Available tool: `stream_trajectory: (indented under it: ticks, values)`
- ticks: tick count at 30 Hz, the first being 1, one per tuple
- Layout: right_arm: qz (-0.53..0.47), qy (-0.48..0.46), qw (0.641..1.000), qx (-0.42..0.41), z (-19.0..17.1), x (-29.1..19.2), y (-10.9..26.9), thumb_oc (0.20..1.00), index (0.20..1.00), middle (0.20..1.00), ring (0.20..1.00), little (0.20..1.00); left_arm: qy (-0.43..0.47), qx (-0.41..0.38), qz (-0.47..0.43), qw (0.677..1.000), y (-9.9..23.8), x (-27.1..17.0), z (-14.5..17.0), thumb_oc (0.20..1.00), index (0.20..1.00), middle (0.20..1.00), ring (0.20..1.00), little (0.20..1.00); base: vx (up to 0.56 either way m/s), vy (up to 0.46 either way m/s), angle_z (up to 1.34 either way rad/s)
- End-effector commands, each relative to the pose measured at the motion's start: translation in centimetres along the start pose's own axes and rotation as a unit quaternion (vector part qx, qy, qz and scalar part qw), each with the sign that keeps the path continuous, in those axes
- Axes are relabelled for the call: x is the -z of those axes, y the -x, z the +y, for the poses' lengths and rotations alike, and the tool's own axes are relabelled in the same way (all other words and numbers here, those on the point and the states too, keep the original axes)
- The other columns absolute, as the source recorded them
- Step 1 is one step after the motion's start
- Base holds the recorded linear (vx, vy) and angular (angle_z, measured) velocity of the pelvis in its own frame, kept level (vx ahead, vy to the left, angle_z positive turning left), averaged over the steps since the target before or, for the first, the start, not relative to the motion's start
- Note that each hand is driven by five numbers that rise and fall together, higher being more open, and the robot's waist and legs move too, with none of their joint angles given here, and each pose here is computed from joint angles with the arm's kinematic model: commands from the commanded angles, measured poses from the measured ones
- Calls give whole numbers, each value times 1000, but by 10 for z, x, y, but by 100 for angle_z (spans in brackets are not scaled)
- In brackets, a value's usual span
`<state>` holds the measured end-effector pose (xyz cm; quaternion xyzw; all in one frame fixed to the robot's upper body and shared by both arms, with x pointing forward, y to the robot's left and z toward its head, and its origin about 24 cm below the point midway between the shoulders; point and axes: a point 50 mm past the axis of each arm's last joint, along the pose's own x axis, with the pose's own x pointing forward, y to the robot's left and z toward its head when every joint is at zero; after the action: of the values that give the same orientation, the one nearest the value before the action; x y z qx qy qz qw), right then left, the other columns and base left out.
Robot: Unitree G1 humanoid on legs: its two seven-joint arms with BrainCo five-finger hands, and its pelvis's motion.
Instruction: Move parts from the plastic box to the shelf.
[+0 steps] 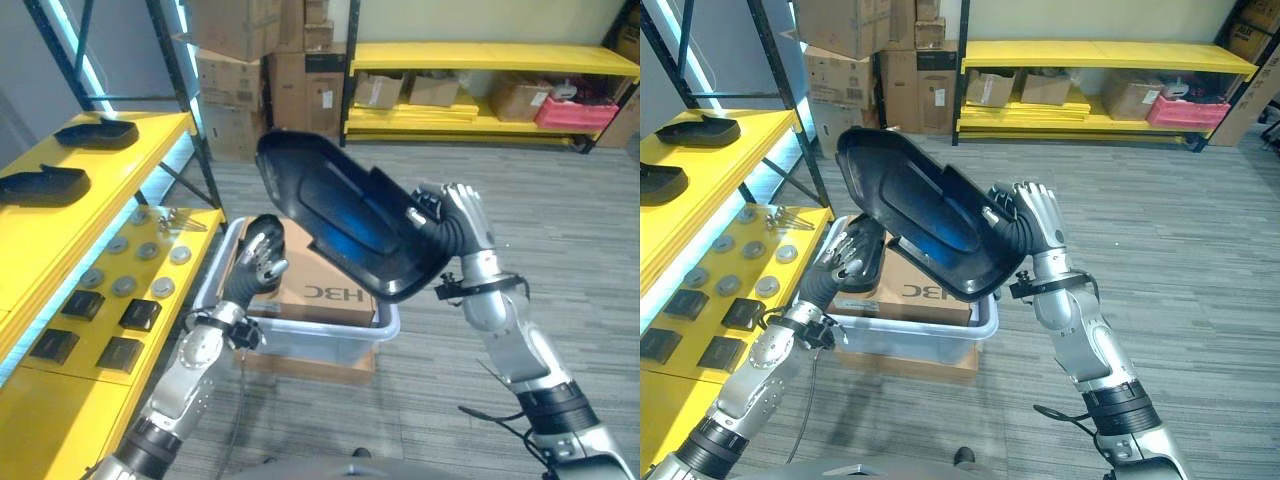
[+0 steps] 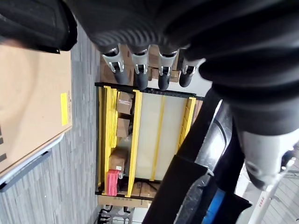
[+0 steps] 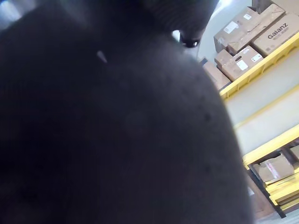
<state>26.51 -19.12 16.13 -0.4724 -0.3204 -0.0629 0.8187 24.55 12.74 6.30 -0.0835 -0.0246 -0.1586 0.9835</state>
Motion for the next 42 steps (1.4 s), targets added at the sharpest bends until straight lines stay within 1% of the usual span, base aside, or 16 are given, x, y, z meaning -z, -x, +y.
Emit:
stream_trajectory:
  ticks: [1, 4, 9, 13, 16, 18, 25, 26, 27, 34, 42]
  values:
    - [-88, -17, 992, 88, -25, -30, -27, 200, 200, 200, 200, 200, -7, 8, -55, 998, -9, -20, -1, 1000, 1000, 1000, 1000, 1000, 0, 0, 0]
    - [-84, -27, 994, 67, -15, -30, -26, 200, 200, 200, 200, 200, 19, 42, -69, 997, -13, -27, -12, 1000, 1000, 1000, 1000, 1000, 0, 0, 0]
    - [-85, -55, 994, 36, -1, -35, -23, 200, 200, 200, 200, 200, 35, 56, -77, 995, -17, -32, -18, 1000, 1000, 1000, 1000, 1000, 0, 0, 0]
    - [-100, -91, 991, 8, 8, -45, -24, 200, 200, 200, 200, 200, 71, 82, -72, 991, -20, -32, -27, 1000, 1000, 1000, 1000, 1000, 0, 0, 0]
    - [-111, -119, 987, -11, 13, -52, -23, 200, 200, 200, 200, 200, 76, 85, -64, 991, -21, -31, -27, 1000, 1000, 1000, 1000, 1000, 0, 0, 0]
    - [-111, -119, 987, -12, 13, -52, -23, 200, 200, 200, 200, 200, 76, 85, -64, 991, -21, -31, -27, 1000, 1000, 1000, 1000, 1000, 0, 0, 0]
    - [-137, -204, 968, -43, 21, -74, -21, 200, 200, 200, 200, 200, 96, 72, -43, 992, -22, -21, -28, 1000, 1000, 1000, 1000, 1000, 0, 0, 0]
    - [-137, -204, 968, -43, 21, -74, -21, 200, 200, 200, 200, 200, 96, 72, -43, 992, -22, -21, -28, 705, 705, 705, 705, 705, 0, 0, 0]
    - [-142, -224, 963, -53, 24, -80, -19, 200, 200, 200, 200, 200, 103, 69, -42, 991, -22, -21, -27, 200, 200, 200, 200, 200, 0, 0, 0]
    - [-151, -258, 950, -85, 31, -87, -13, 200, 200, 200, 200, 200, 74, 65, -56, 994, -22, -25, -23, 200, 200, 200, 200, 200, 0, 0, 0]
    - [-162, -280, 942, -96, 30, -92, -12, 200, 200, 200, 200, 200, 53, 75, -68, 993, -23, -29, -22, 200, 200, 200, 200, 200, 0, 0, 0]
